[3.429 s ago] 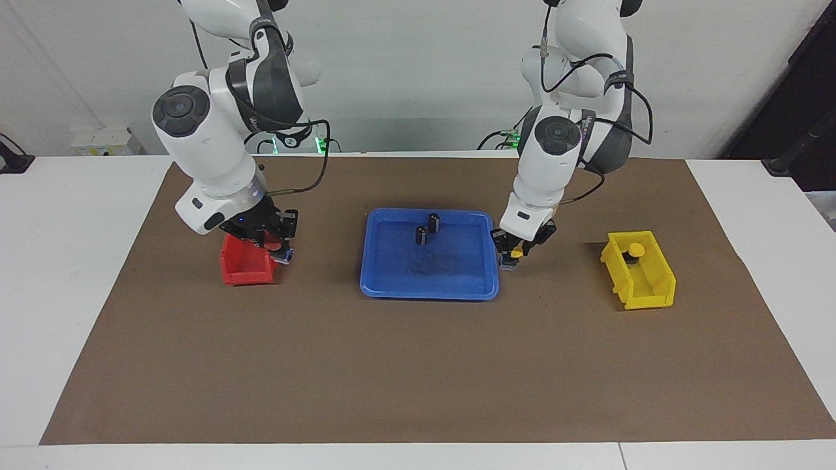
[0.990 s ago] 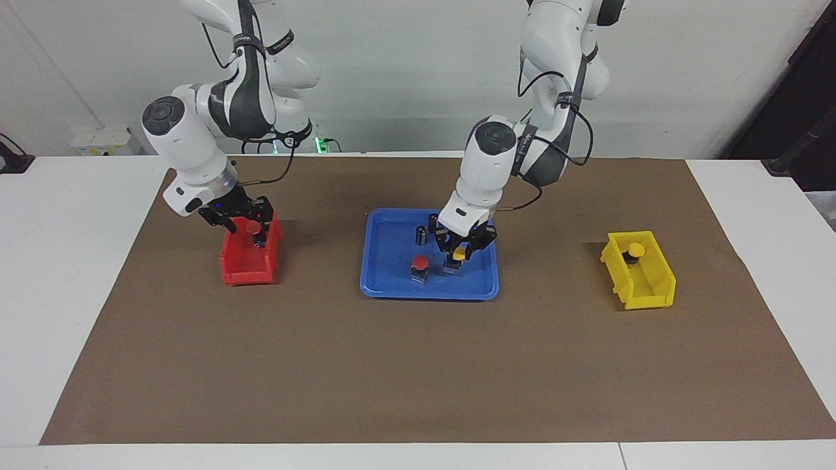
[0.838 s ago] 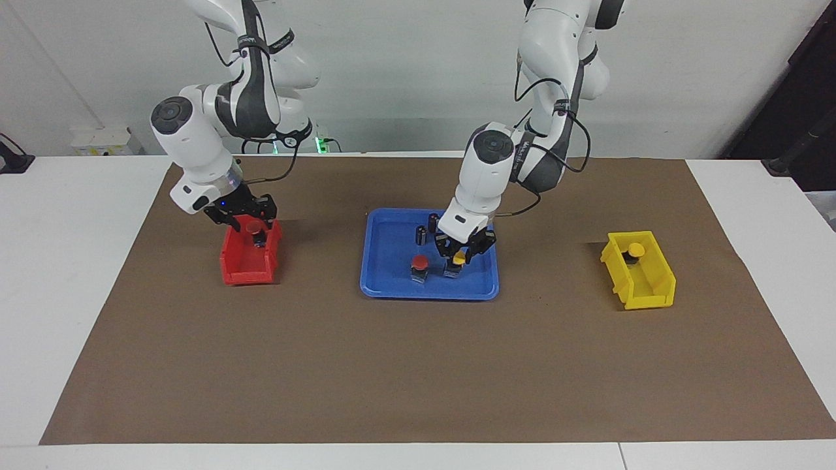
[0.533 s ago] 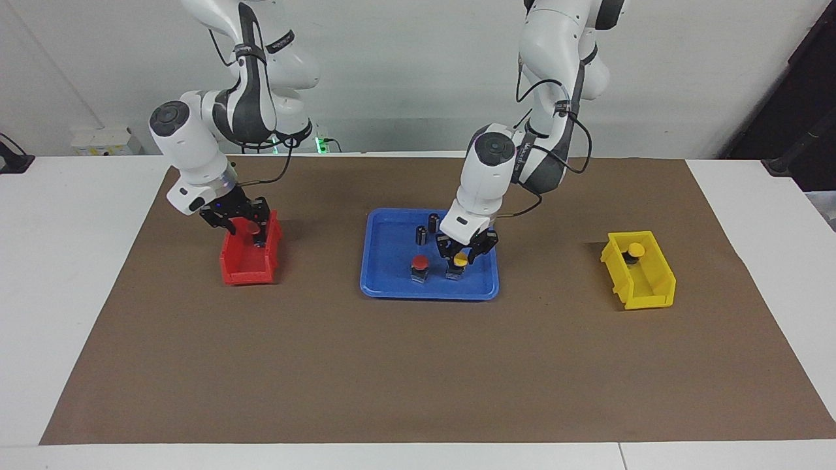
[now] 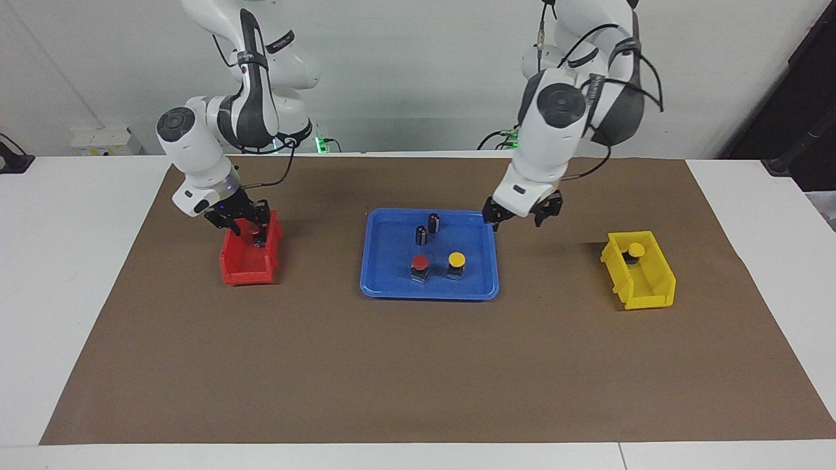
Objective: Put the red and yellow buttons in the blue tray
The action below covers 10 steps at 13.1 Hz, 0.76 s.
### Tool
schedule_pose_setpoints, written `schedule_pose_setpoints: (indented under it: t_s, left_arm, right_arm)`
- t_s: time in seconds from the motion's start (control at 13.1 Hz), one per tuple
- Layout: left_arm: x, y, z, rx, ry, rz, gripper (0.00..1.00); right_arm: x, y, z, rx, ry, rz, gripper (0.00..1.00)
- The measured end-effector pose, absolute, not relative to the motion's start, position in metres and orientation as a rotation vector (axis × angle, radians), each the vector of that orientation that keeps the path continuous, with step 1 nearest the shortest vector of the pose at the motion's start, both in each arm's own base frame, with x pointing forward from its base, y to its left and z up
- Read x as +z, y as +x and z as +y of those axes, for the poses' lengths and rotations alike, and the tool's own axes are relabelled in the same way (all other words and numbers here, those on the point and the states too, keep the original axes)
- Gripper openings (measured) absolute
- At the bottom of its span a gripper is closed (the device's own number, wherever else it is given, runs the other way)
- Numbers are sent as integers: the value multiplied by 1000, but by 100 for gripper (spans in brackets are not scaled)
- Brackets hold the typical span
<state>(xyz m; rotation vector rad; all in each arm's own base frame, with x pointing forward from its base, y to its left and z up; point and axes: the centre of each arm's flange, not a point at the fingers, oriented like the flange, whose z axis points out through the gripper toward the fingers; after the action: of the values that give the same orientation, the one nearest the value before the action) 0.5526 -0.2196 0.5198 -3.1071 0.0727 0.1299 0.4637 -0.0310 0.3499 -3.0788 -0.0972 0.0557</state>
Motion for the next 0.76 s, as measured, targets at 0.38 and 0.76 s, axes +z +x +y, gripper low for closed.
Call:
schedule_pose_setpoints:
  t_s: [0.38,0.76]
  left_arm:
    - [599,550,1,43,-3170,224,100]
    - [604,545,35,44,-3150,289,100]
  right_arm:
    - [343,456,-31,81,-3077,-96,61]
    - [344,453,-31,90,-3075,-119,42]
